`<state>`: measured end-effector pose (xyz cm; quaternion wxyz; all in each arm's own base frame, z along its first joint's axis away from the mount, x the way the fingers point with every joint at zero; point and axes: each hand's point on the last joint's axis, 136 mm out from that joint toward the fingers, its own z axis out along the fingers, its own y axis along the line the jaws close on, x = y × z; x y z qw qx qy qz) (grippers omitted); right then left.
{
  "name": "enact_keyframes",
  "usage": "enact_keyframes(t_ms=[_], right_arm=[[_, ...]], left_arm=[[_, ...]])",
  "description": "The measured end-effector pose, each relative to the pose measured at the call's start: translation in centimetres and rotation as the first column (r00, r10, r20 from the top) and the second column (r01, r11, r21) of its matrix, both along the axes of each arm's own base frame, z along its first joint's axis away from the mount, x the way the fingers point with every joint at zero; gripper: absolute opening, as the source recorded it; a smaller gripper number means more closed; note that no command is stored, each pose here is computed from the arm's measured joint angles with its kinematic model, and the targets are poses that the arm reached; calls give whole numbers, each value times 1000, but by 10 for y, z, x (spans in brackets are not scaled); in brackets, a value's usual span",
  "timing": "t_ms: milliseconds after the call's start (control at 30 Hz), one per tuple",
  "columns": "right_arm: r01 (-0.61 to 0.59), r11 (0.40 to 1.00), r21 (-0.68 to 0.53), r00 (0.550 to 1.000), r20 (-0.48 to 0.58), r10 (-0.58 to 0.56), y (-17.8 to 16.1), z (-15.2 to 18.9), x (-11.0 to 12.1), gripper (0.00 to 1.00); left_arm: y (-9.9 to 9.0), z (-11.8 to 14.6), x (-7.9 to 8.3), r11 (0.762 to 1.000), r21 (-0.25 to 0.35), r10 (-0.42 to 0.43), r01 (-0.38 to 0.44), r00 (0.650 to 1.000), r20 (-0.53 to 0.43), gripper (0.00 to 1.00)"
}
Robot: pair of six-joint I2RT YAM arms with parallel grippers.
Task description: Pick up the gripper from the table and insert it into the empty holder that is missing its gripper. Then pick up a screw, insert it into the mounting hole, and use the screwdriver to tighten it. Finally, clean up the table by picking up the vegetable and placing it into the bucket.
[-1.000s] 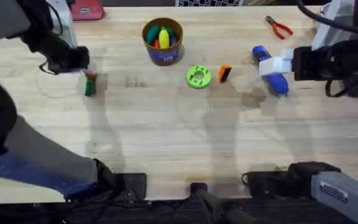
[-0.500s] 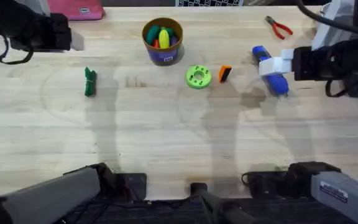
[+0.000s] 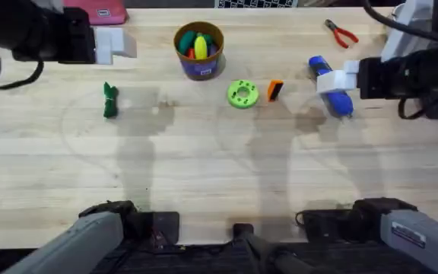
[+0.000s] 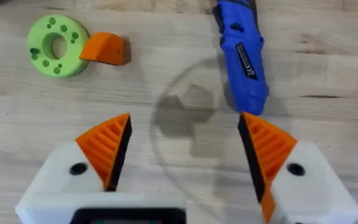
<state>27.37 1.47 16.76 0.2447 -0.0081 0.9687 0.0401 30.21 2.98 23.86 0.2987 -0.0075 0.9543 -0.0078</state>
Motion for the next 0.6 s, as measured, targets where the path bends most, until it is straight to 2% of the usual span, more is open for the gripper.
enact_keyframes(t_ms=[133, 300, 467, 600], right_arm=[[0, 1000, 0, 1000, 0, 0, 0, 0, 0, 994], [0, 1000, 0, 1000, 0, 0, 0, 0, 0, 994], [0, 1000, 0, 1000, 0, 0, 0, 0, 0, 993], [0, 1000, 0, 1000, 0, 0, 0, 0, 0, 993]], left_arm=[[-21, 16, -13, 998, -21, -50, 51, 998, 46, 986], [-57, 31, -21, 984, -75, -156, 165, 982, 107, 985], [-71, 38, -26, 972, -102, -198, 212, 971, 134, 985], [-81, 34, -33, 958, -156, -226, 242, 968, 109, 985]])
